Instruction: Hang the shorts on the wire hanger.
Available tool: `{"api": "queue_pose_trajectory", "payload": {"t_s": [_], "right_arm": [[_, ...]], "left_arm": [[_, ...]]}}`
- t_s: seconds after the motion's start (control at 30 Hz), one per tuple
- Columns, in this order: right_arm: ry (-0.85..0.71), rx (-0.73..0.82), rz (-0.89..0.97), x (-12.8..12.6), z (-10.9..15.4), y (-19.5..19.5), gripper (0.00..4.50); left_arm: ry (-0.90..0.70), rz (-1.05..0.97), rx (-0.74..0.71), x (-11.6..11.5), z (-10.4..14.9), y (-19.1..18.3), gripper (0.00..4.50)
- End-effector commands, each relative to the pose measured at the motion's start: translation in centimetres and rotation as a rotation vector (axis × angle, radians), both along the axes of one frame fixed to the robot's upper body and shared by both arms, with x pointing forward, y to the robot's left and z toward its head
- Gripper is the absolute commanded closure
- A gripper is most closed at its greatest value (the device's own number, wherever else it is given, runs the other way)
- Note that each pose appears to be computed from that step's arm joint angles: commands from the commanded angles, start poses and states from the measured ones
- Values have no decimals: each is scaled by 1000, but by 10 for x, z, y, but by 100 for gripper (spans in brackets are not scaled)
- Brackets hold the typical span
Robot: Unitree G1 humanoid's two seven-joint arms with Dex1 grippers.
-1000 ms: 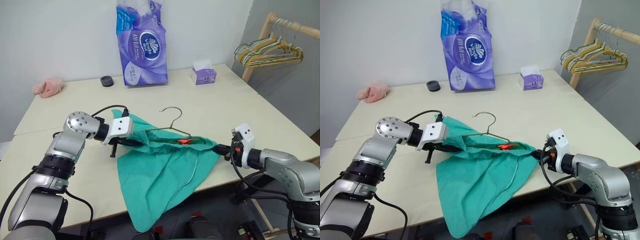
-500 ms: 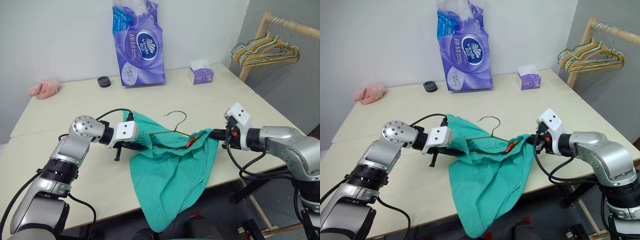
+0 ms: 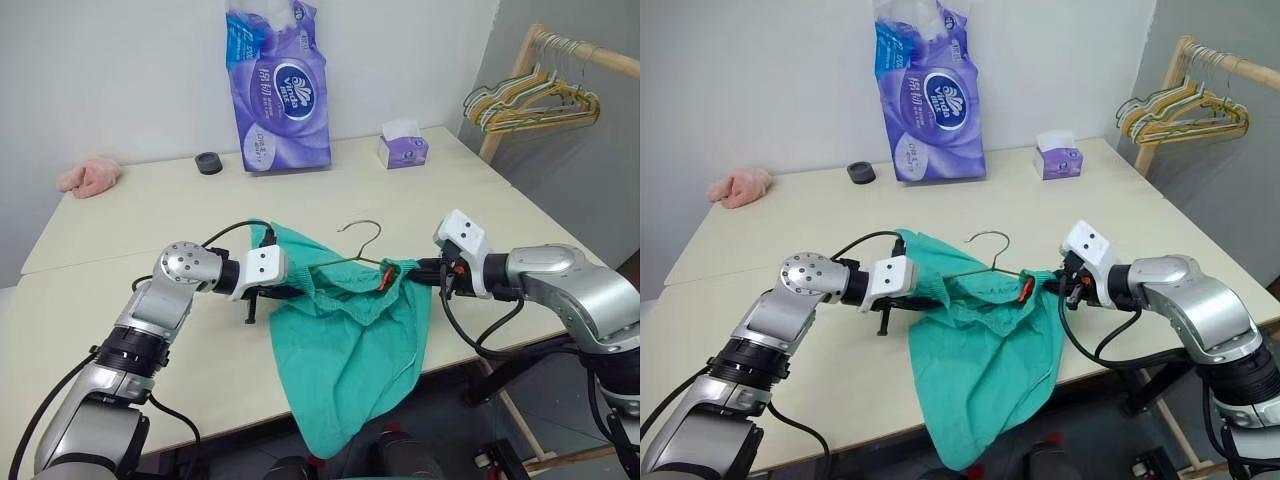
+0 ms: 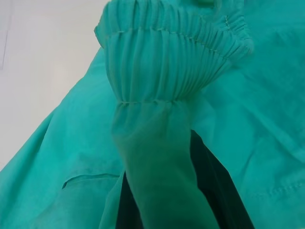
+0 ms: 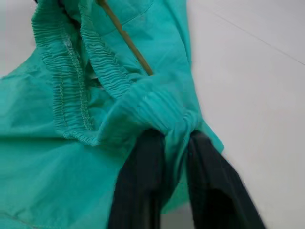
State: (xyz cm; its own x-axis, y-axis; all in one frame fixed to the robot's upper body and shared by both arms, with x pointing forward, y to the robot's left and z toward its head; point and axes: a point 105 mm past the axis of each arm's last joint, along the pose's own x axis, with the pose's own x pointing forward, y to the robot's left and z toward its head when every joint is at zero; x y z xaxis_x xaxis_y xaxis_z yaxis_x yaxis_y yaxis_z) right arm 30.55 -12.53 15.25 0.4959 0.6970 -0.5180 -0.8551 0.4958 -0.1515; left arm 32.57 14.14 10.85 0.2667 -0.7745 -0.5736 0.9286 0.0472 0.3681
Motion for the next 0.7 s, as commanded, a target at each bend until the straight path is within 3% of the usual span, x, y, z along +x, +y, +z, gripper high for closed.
{"api": "queue_pose_trajectory", "payload": {"t_s": [0.03,0.17,0.3,0.43,0.7], "right_arm": [[-76,-59,71,-10,12,0,248],[-107,-190,111,-22,6,-19,125],[-152,-310,40,-16,-4,-46,1],[-164,-305,-54,-5,-15,-61,0],[-114,-268,-35,8,-32,-50,0]], "left_arm": [[-56,-21,-27,2,10,-9,449],[-50,-35,-49,0,8,-16,449],[-41,-45,-55,-3,6,-18,449],[-26,-64,-41,-6,3,-18,449],[-27,-73,-21,-5,2,-17,449]]}}
